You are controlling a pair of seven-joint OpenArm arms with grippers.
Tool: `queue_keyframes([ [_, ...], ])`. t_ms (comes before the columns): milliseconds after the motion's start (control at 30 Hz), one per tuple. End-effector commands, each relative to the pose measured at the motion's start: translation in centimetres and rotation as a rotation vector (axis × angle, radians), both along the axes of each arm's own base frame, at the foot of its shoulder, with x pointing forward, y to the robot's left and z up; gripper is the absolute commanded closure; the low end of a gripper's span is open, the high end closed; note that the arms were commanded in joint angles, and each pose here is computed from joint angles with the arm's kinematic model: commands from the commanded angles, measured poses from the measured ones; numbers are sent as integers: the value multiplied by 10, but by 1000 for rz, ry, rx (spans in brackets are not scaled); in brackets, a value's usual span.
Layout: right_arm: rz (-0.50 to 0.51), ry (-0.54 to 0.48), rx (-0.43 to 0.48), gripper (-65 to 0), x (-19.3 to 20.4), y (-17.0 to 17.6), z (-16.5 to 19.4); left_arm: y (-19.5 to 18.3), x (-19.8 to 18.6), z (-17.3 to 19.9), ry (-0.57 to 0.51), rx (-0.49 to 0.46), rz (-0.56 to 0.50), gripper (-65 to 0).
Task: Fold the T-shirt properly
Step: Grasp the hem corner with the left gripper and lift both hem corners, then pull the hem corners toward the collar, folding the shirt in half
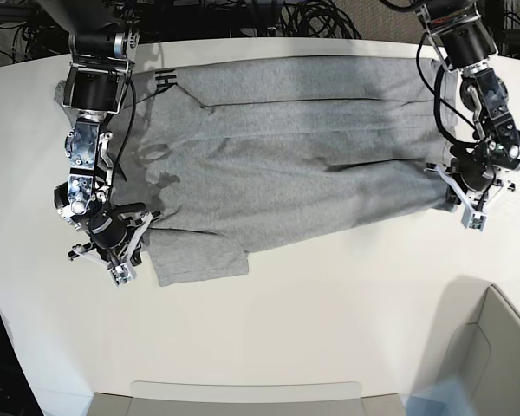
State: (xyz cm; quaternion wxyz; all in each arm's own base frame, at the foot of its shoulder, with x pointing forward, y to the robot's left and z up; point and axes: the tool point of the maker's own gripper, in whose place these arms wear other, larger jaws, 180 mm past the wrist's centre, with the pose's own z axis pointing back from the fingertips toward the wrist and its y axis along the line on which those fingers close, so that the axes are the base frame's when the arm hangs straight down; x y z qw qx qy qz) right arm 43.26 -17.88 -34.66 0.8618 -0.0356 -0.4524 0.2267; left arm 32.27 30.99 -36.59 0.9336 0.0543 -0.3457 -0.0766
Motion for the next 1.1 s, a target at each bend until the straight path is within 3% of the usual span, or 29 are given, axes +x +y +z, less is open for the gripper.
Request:
queue_keyframes([
  [0, 10, -66, 6, 0, 9, 0, 21, 6, 10, 17, -52, 19, -4, 0],
  [267, -11, -82, 0, 0, 9, -9, 27, 6, 1, 9, -28, 20, -5, 0],
  [467, 31, -112, 2, -213, 35, 8, 47, 6, 1, 9, -28, 20, -5, 0],
  [567, 41, -76, 22, -275, 54, 12, 43, 6, 1, 8, -25, 19, -4, 0],
  [700, -14, -7, 95, -277, 79, 0, 35, 6, 1, 8, -25, 19, -4, 0],
  [800, -53, -9, 179, -277, 92, -7, 35, 1, 1, 6, -26, 7, -3, 0],
  [1067, -85, 84, 284, -277, 90, -8, -8, -2, 2, 5, -29, -1, -5, 0],
])
